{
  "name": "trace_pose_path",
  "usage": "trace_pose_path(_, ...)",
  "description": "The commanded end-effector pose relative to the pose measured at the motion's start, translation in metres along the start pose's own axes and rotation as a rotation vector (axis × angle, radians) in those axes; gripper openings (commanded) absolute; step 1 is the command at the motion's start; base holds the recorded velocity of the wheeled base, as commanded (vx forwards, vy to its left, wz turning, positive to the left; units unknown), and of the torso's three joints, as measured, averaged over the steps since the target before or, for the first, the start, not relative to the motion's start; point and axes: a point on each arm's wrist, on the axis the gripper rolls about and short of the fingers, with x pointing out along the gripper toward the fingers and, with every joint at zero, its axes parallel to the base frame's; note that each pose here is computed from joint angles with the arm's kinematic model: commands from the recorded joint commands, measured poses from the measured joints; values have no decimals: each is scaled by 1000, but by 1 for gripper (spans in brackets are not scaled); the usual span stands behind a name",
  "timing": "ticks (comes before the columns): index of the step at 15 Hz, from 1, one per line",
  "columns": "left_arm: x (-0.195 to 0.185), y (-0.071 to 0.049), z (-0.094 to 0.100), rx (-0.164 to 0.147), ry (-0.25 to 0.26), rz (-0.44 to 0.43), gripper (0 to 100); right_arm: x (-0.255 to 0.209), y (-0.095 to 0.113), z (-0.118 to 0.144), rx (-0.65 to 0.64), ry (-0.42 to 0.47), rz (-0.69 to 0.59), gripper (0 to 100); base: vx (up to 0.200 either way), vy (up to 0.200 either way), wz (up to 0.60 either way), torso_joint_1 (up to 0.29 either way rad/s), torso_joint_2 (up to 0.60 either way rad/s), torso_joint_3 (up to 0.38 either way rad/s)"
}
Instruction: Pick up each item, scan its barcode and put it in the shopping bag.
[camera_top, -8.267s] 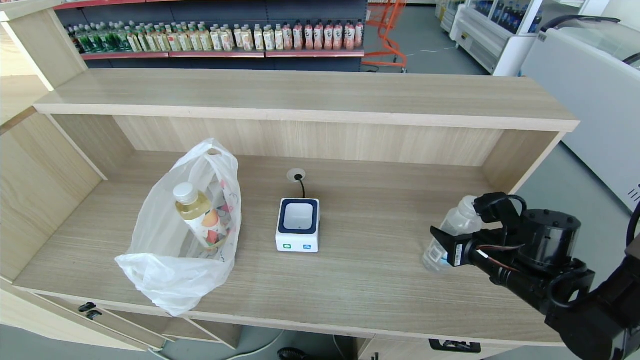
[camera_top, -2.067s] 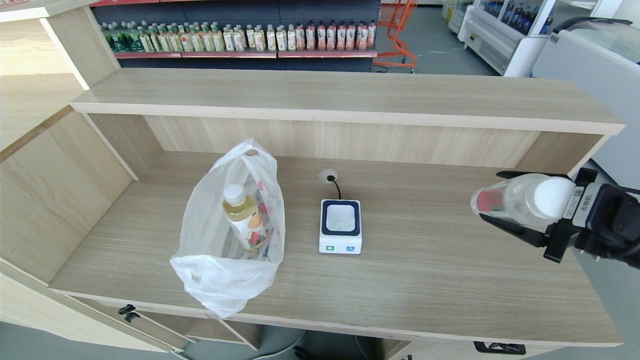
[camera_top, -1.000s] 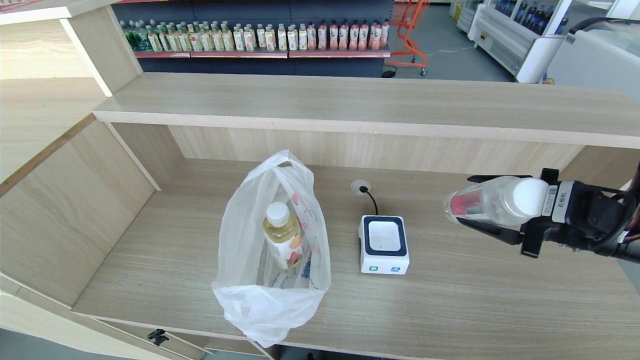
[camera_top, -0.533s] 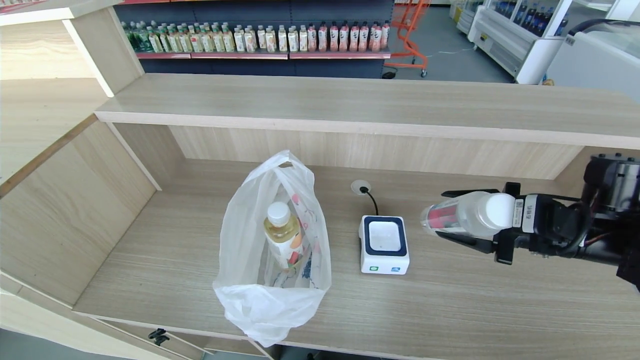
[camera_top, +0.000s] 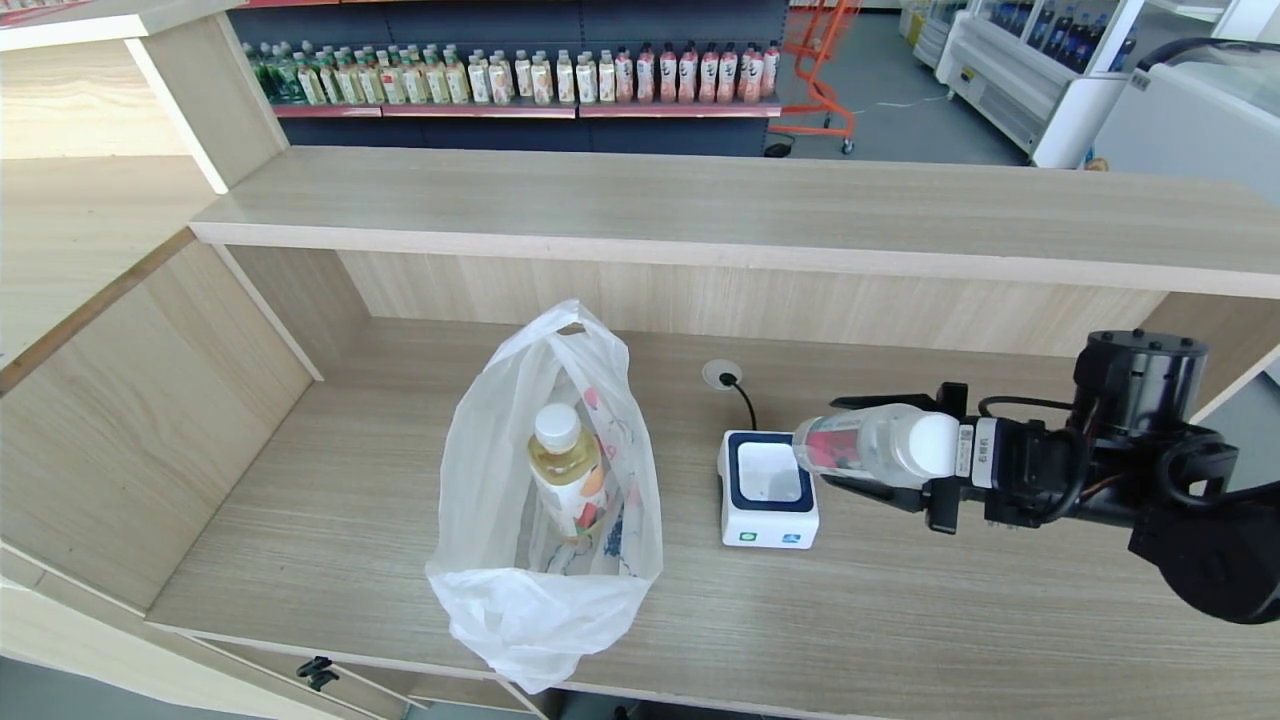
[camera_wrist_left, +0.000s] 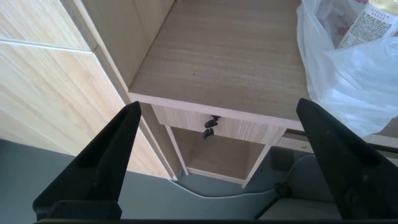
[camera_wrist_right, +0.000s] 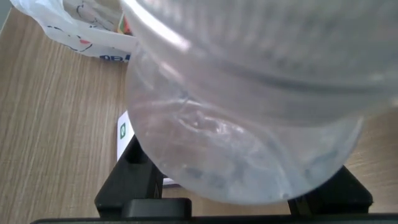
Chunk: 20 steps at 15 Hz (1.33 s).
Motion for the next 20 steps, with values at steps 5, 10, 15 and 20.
trace_pose_path(5,0,0,0,1,0,1,100,25,5,-35,-43,-32,22,0,0,0,0,0,0,0)
trace_pose_path(10,0,0,0,1,0,1,100,39,1,-46,-53,-46,24,0,0,0,0,0,0,0)
trace_pose_path(15,0,0,0,-1,0,1,100,50,4,-55,-52,-67,41,0,0,0,0,0,0,0)
trace_pose_path(20,0,0,0,-1,0,1,100,52,2,-56,-66,-72,38,0,0,0,0,0,0,0)
